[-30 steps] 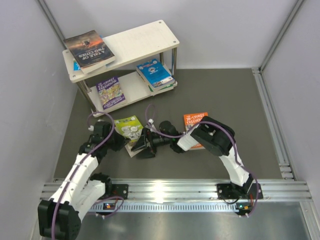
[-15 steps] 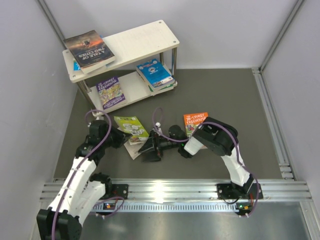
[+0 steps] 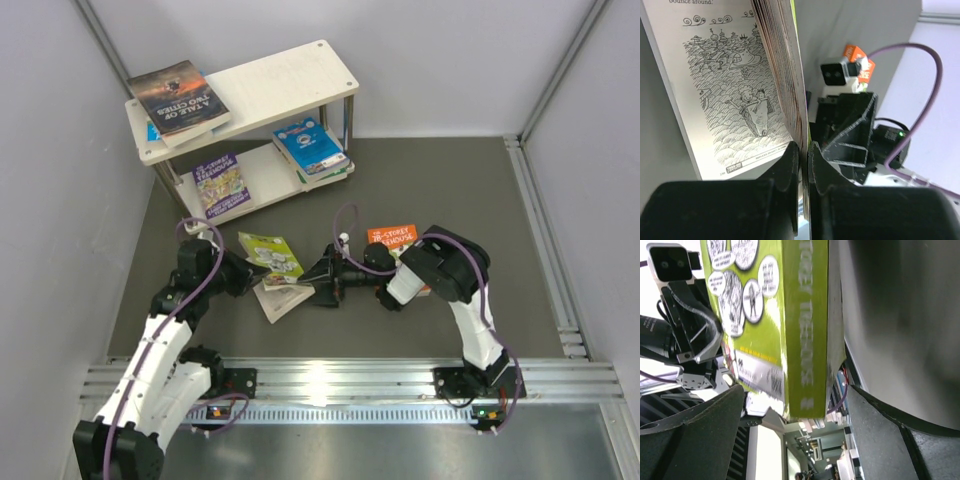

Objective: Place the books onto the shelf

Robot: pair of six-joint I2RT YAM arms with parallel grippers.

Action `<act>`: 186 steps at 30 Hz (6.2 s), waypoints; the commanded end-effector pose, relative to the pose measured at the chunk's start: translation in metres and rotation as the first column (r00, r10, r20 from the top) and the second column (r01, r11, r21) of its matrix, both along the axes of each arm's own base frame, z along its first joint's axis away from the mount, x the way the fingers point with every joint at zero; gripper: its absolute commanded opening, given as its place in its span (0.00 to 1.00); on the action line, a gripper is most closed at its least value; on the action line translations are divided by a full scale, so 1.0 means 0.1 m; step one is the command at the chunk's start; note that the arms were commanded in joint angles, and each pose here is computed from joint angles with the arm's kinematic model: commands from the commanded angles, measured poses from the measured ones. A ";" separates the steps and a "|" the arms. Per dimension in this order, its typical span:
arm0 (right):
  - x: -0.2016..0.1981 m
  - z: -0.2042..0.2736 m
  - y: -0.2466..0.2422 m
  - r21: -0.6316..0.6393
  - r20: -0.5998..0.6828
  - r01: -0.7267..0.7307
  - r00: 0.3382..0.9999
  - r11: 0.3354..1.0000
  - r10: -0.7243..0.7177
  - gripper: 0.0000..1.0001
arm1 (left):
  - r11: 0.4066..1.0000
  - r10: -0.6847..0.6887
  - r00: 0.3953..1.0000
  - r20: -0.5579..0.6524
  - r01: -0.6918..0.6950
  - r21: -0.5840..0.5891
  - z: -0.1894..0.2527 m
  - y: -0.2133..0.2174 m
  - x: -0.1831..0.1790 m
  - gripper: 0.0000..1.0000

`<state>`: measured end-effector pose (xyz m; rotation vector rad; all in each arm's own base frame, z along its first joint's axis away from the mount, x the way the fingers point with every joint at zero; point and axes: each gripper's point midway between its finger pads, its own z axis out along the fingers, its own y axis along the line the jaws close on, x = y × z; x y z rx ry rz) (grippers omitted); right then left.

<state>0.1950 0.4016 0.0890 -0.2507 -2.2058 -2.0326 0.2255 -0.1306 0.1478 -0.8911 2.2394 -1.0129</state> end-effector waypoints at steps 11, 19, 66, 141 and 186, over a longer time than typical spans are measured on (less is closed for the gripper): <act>0.19 0.40 0.36 0.176 0.127 -0.008 0.992 0.984 -0.015 0.20 | 0.983 -0.152 0.980 0.126 0.163 -0.082 0.22 -0.23 -0.06 0.00; 0.15 0.50 0.14 0.082 0.188 -0.029 0.982 0.996 0.014 0.00 | 0.963 -0.149 0.989 0.014 0.142 0.230 0.11 0.15 -0.08 0.99; 0.14 1.65 -0.35 -0.727 0.682 0.364 0.485 0.583 0.548 0.00 | 0.954 -0.239 0.964 -0.119 0.256 0.158 0.63 -1.10 0.94 0.99; 0.25 2.12 -1.27 -0.184 0.575 0.240 0.813 0.953 -0.094 1.00 | 0.787 -0.415 0.754 0.508 0.578 -0.214 2.38 -1.15 0.57 0.00; 0.35 2.46 -1.12 -0.027 0.616 0.204 0.775 0.979 -0.144 0.00 | 0.961 -0.262 0.940 0.221 0.234 0.145 1.65 -0.27 0.44 0.82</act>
